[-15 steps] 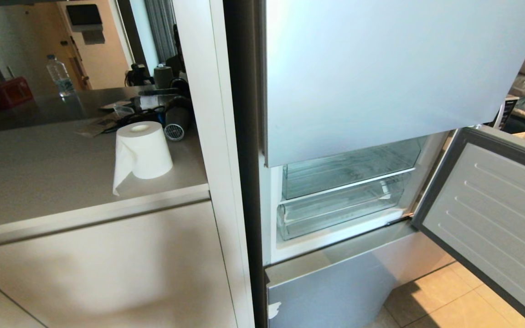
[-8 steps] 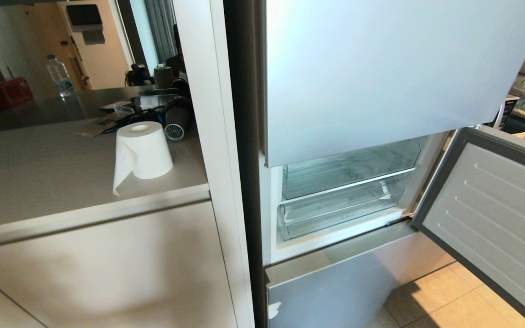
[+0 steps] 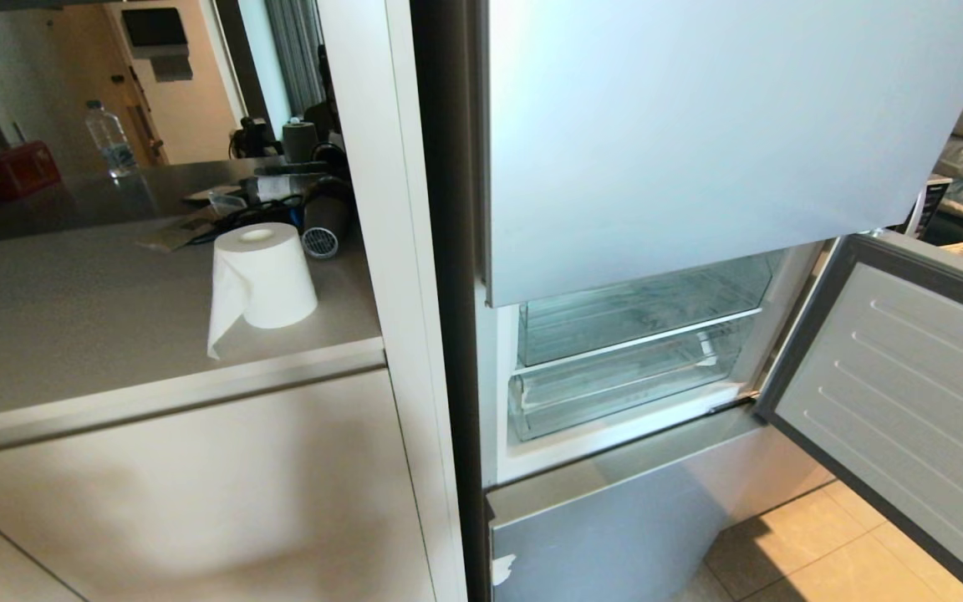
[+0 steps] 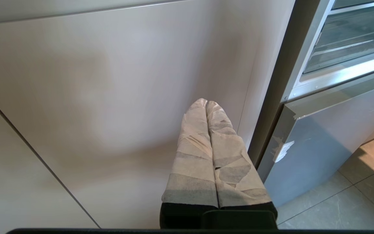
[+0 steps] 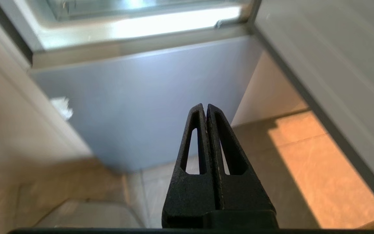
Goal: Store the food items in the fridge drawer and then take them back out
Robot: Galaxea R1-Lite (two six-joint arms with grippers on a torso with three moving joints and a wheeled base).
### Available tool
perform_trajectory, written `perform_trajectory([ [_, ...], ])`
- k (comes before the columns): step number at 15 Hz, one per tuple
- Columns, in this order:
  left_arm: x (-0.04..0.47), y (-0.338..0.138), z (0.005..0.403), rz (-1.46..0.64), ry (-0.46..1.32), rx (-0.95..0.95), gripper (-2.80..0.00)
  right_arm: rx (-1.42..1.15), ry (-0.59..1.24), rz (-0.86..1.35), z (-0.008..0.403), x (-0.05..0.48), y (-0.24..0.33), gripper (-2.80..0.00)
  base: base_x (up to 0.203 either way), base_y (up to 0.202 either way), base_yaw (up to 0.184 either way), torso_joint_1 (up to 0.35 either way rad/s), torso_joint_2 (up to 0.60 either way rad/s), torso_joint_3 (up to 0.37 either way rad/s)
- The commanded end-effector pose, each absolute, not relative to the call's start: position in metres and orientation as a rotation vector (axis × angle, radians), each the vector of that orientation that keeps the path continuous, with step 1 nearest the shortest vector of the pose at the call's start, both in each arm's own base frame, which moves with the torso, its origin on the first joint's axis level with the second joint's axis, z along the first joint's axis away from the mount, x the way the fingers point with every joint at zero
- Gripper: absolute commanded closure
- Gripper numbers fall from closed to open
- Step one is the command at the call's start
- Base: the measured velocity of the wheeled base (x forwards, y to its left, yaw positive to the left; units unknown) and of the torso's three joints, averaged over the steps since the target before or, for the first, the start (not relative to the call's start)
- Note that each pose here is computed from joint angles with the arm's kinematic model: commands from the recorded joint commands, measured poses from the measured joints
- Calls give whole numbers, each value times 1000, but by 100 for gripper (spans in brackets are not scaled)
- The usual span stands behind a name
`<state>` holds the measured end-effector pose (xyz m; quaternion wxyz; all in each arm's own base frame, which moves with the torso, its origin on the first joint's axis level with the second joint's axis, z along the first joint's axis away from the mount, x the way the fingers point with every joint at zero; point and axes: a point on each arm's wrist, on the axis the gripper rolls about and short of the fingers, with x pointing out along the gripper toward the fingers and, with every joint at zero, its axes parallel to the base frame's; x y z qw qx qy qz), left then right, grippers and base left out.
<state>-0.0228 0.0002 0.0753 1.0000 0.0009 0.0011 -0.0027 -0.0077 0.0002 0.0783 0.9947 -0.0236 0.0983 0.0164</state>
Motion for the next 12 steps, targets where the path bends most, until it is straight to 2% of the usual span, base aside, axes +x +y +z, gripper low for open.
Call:
perform_trajectory([
  [1,-23,0,75,-5,3,1,0,-55,67,14,77,-18,0,0,0,0,0,0,0,0],
  [3,-23,0,75,-5,2,0,0,-33,-9,5,75,-24,0,0,0,0,0,0,0,0],
  [12,-23,0,75,-6,3,0,0,2,-2,-5,76,-23,0,0,0,0,0,0,0,0],
])
